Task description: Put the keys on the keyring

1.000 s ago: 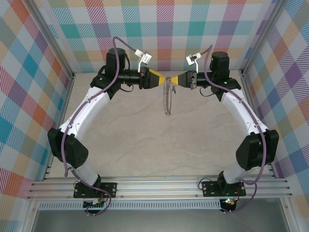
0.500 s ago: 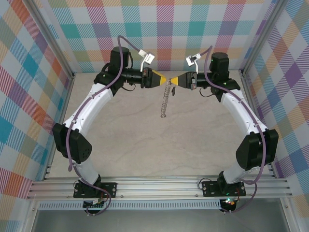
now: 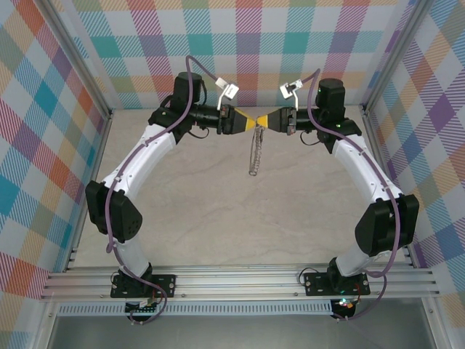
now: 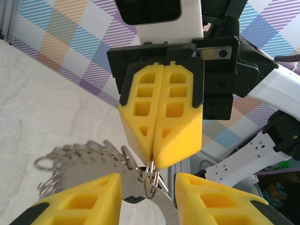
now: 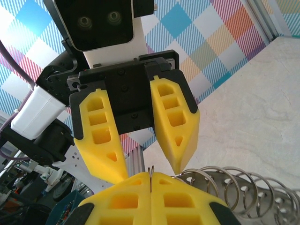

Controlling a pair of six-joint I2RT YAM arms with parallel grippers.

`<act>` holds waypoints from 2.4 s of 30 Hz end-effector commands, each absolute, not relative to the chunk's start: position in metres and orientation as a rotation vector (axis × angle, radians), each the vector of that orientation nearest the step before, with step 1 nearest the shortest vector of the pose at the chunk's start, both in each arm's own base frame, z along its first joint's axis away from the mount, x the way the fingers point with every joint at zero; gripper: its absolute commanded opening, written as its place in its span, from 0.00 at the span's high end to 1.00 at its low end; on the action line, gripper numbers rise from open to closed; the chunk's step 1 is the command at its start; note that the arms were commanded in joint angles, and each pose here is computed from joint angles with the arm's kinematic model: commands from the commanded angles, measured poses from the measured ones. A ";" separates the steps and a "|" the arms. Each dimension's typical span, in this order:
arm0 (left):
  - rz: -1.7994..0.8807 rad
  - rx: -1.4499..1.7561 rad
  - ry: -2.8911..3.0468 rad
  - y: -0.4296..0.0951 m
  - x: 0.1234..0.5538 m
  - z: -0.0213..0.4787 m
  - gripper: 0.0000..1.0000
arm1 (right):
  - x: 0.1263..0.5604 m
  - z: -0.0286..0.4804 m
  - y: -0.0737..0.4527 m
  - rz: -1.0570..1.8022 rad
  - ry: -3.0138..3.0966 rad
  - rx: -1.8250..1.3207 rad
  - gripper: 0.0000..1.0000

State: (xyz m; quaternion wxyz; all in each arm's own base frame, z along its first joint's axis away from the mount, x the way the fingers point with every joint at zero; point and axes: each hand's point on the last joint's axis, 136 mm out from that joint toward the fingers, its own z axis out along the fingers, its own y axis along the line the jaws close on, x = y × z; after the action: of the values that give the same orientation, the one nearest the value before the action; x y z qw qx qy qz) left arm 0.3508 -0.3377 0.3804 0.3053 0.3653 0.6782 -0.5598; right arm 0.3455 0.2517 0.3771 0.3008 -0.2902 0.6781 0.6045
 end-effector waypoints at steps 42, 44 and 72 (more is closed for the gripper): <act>-1.436 0.904 1.701 -0.343 0.351 0.411 1.00 | 0.330 0.375 0.245 1.571 1.777 -0.744 0.70; -1.437 0.898 1.696 -0.343 0.351 0.413 1.00 | 0.329 0.374 0.244 1.560 1.778 -0.735 0.69; -1.421 0.867 1.666 -0.338 0.347 0.423 1.00 | 0.331 0.369 0.242 1.538 1.794 -0.680 0.99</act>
State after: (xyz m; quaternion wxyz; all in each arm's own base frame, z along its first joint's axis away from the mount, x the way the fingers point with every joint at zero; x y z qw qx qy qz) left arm 0.3642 -0.3414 0.3857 0.3418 0.3238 0.6881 -0.5522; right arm 0.3395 0.2433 0.3620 0.3271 -0.2493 0.6976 0.5867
